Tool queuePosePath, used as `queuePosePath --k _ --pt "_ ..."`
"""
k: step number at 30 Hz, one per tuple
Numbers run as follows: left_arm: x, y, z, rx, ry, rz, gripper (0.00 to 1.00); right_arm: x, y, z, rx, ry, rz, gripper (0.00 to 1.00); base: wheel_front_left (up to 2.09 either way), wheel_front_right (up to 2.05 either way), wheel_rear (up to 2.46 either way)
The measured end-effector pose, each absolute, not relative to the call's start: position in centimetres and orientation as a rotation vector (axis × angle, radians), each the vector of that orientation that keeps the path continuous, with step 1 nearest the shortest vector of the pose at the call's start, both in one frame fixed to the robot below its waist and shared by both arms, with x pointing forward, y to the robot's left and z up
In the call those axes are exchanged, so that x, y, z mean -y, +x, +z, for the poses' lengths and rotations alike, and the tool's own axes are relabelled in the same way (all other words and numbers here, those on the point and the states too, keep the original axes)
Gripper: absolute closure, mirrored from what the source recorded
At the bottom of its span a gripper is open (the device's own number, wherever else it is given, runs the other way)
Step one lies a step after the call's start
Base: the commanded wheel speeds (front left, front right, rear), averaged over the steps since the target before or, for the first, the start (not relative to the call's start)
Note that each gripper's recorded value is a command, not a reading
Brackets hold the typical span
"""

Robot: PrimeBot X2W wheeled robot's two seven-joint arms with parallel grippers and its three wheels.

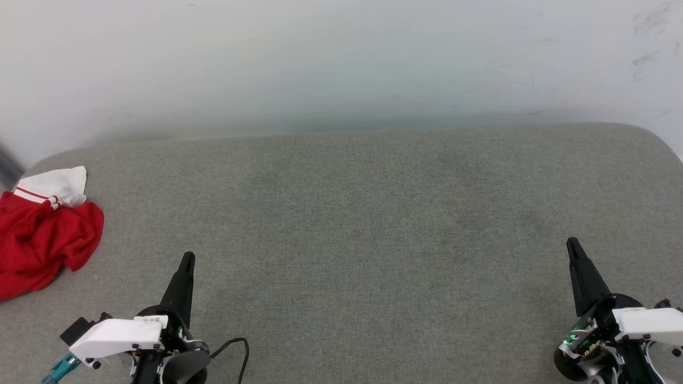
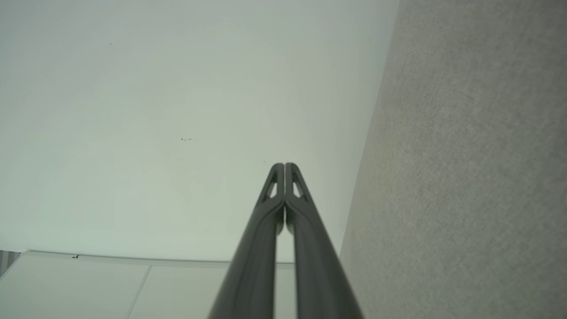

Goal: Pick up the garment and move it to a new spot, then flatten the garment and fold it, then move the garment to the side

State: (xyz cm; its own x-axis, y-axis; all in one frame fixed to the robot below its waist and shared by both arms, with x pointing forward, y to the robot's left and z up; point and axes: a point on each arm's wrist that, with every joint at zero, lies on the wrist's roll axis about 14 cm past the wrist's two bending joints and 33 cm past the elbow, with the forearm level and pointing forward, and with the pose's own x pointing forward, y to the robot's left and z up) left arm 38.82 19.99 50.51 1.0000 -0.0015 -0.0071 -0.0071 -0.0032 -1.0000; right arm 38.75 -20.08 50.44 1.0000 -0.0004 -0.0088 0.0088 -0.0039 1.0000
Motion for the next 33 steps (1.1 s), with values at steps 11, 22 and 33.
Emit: queuePosePath --k 11,22,33 --pt "-20.0 38.8 50.5 -0.007 -1.574 0.004 1.00 20.1 38.7 50.4 -0.007 1.575 -0.007 1.00 0.00 0.00 0.00" --pt "-20.0 38.8 50.5 -0.007 -1.574 0.004 1.00 20.1 38.7 50.4 -0.007 1.575 -0.007 1.00 0.00 0.00 0.00" --pt "-20.0 37.8 48.7 -0.034 -1.574 0.061 0.00 20.3 37.5 47.8 -0.050 1.570 -0.086 0.00 0.00 0.00 0.00"
